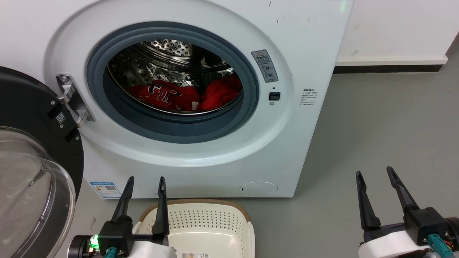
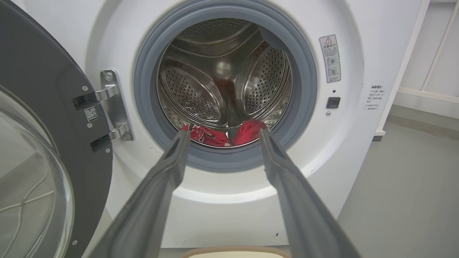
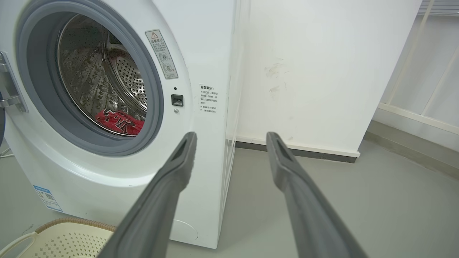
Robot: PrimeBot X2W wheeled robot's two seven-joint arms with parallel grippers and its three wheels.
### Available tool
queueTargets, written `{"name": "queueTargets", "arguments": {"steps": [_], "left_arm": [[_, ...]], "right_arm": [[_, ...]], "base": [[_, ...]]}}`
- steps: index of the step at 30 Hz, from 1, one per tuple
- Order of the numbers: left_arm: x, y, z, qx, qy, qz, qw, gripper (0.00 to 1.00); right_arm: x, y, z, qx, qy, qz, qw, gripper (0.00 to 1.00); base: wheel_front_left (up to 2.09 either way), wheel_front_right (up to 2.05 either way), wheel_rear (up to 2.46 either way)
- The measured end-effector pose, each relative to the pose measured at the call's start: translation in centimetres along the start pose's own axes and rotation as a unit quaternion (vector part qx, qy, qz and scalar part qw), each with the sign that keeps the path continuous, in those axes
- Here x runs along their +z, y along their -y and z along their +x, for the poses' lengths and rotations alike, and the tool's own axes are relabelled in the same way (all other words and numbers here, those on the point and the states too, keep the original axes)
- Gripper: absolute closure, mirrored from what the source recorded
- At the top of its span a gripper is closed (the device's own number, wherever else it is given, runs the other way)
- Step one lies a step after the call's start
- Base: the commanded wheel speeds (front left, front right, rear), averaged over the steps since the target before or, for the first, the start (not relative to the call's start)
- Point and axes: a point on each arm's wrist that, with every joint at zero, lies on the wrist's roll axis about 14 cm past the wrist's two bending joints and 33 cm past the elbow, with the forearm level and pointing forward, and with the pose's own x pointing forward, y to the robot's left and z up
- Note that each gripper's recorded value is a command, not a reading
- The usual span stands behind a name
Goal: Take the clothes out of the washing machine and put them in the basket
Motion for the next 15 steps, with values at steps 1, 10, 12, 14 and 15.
{"name": "queueTargets", "arguments": {"steps": [1, 10, 12, 14, 15], "left_arm": [[-0.1, 0.0, 0.0, -0.001, -0.001, 0.003, 1.000, 0.00], [-1.1, 0.2, -0.2, -0.010, -0.013, 0.020, 1.000, 0.00], [-1.1, 0.2, -0.2, -0.011, -0.013, 0.019, 1.000, 0.00], [-1.1, 0.2, -0.2, -0.010, -0.013, 0.019, 1.000, 0.00], [-1.1, 0.1, -0.1, -0.010, -0.013, 0.019, 1.000, 0.00]], "right_arm": [[0.0, 0.0, 0.0, 0.001, 0.000, -0.004, 1.000, 0.00], [-0.5, -0.2, -0.1, 0.006, -0.007, -0.019, 1.000, 0.00], [-0.6, -0.2, -0.1, 0.006, -0.008, -0.019, 1.000, 0.00], [-0.7, -0.2, -0.1, 0.006, -0.009, -0.019, 1.000, 0.00], [-0.7, -0.2, -0.2, 0.006, -0.009, -0.019, 1.000, 0.00]], "base": [[0.00, 0.00, 0.00], [0.00, 0.00, 0.00], [0.00, 0.00, 0.00], [0.00, 0.00, 0.00], [0.00, 0.00, 0.00]]}}
